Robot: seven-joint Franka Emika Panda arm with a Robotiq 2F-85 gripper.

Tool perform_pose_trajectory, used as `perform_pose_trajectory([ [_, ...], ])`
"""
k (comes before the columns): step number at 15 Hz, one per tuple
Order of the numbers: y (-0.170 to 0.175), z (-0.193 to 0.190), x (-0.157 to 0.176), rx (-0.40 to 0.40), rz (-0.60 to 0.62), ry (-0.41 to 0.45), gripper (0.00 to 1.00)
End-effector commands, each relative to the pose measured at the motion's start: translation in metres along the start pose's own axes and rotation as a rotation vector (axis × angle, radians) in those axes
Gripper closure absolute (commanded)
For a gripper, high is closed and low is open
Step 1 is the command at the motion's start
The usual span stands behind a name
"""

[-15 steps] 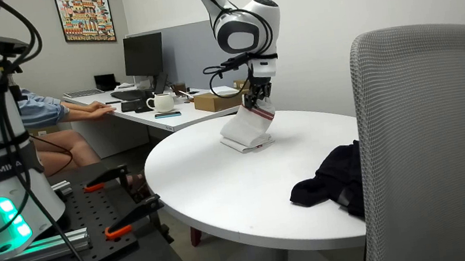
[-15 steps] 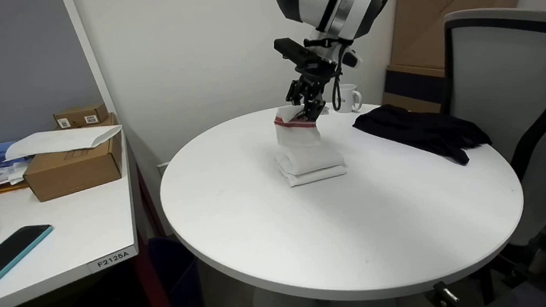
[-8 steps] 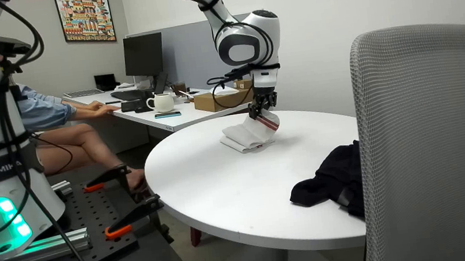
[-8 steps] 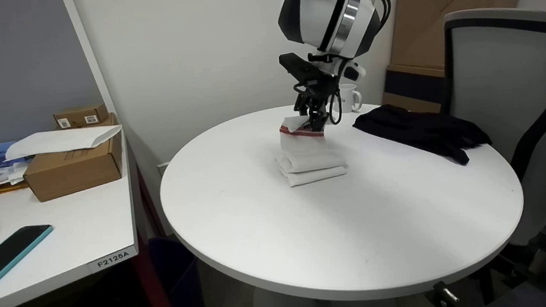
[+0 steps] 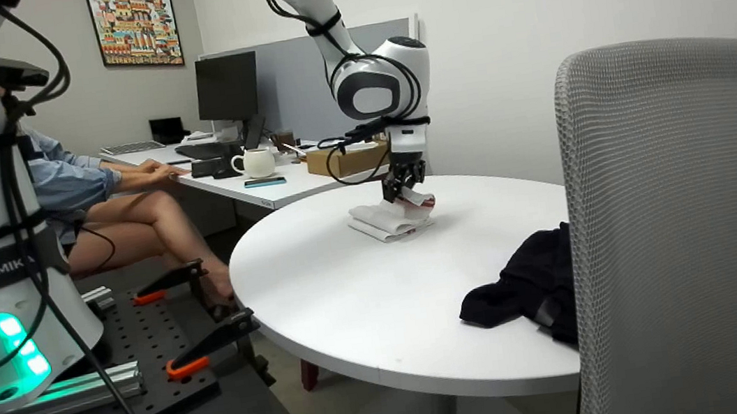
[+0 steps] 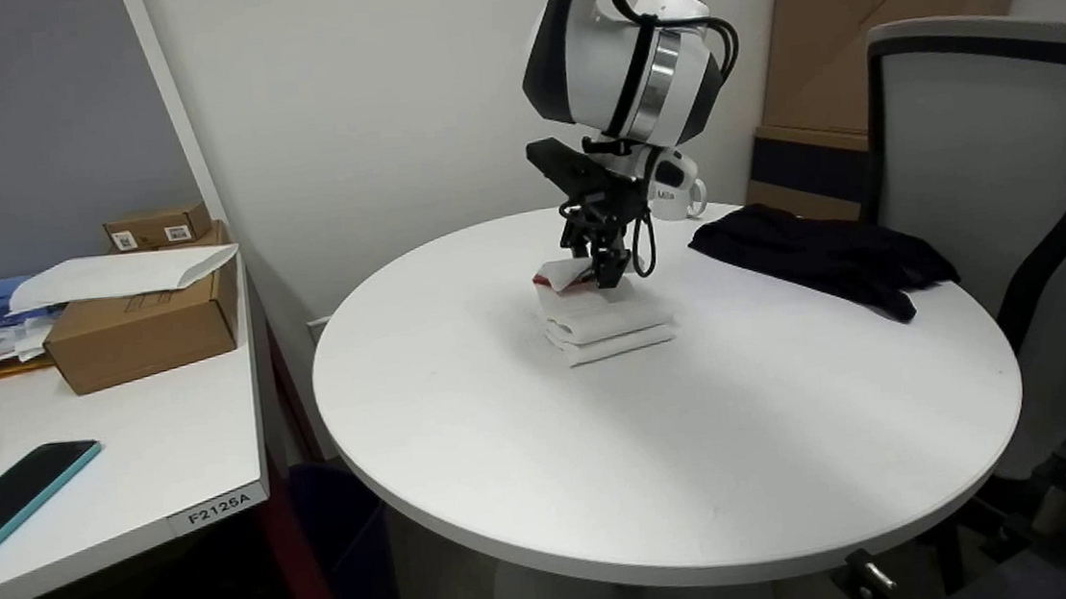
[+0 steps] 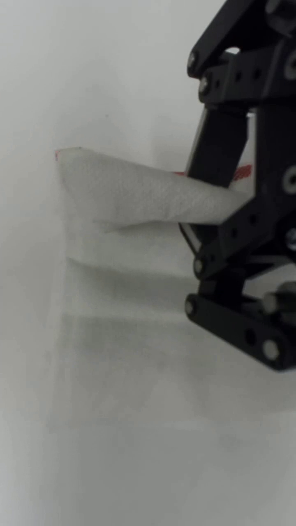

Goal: Fold the towel four times over

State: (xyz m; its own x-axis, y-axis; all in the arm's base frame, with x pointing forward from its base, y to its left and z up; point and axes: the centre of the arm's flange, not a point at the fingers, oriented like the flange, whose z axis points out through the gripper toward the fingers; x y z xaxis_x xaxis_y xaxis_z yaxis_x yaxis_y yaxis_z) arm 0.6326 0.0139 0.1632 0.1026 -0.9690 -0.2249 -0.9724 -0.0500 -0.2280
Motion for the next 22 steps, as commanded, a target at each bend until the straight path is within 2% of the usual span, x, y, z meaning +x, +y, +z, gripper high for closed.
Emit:
perform_pose_trajectory([
  [1,0.014,0.003,-0.03,-0.004,-0.066,0.009,1.0],
  [4,0.02,0.002,-0.039,0.005,-0.077,0.009,1.0],
  [9,0.031,-0.007,-0.03,0.011,-0.066,0.02,1.0],
  [20,0.071,0.003,-0.023,-0.104,-0.085,0.005,1.0],
  [21,0.072,0.004,-0.022,-0.109,-0.082,0.007,0.79],
  [22,0.073,0.003,-0.021,-0.111,-0.081,0.01,0.74],
])
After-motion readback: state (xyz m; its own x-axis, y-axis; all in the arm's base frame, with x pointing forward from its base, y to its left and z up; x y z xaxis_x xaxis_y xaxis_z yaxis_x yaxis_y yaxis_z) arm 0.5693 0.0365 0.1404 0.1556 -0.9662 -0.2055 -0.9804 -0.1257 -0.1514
